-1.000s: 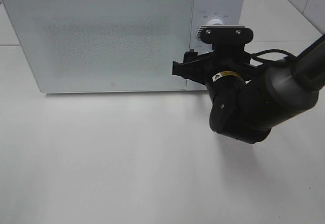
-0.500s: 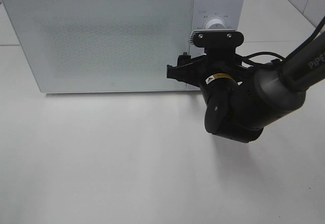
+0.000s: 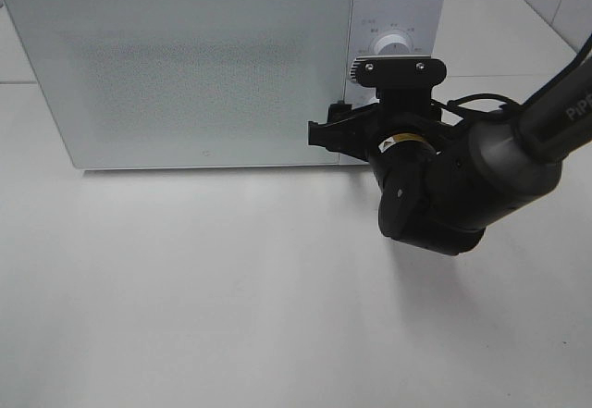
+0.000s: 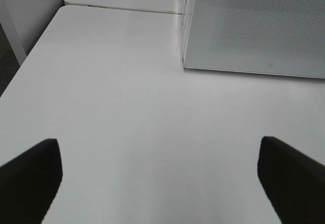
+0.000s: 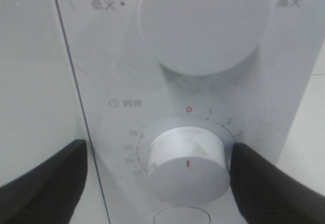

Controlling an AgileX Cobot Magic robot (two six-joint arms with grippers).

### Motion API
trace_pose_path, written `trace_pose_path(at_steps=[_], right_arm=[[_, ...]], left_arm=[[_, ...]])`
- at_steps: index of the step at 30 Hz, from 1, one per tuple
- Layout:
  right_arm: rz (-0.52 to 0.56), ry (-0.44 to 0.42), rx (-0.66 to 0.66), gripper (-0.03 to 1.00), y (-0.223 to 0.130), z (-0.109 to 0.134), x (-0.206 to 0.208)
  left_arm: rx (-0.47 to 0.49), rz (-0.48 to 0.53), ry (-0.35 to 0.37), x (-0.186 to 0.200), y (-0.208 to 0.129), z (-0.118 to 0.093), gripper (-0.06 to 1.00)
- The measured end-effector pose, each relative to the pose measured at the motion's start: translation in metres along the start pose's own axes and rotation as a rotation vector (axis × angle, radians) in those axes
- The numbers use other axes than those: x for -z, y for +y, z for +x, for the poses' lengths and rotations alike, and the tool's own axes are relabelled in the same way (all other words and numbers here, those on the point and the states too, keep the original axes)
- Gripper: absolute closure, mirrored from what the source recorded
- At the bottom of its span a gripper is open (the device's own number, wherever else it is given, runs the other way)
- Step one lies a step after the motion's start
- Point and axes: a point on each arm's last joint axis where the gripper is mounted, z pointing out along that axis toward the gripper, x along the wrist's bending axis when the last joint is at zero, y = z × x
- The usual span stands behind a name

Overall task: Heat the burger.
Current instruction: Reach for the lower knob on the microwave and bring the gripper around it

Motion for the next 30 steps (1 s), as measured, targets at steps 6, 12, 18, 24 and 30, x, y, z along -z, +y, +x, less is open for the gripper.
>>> trace_pose_path(at_steps=[6, 12, 18, 24, 30], right_arm=[[0.002, -0.001, 0.0, 0.23, -0.0004, -0.0003, -0.0003], [0.004, -0.011, 0.01, 0.23, -0.0017, -0.0071, 0.0022], [-0.008, -0.022, 0.007, 0.23, 0.0, -0.0094, 0.0032], [-0.008, -0.021, 0.008, 0.23, 0.0, -0.0093, 0.0032], [-0.008, -0.021, 0.001, 0.24, 0.0, -0.0093, 0.0032]], left_arm=[[0.0, 0.0, 0.0, 0.0, 0.0, 0.0, -0.05], [0.0, 0.0, 0.0, 0.0, 0.0, 0.0, -0.05], [0.0, 0.0, 0.0, 0.0, 0.0, 0.0, -0.05], [0.0, 0.0, 0.0, 0.0, 0.0, 0.0, -0.05], [0.0, 0.0, 0.0, 0.0, 0.0, 0.0, -0.05]])
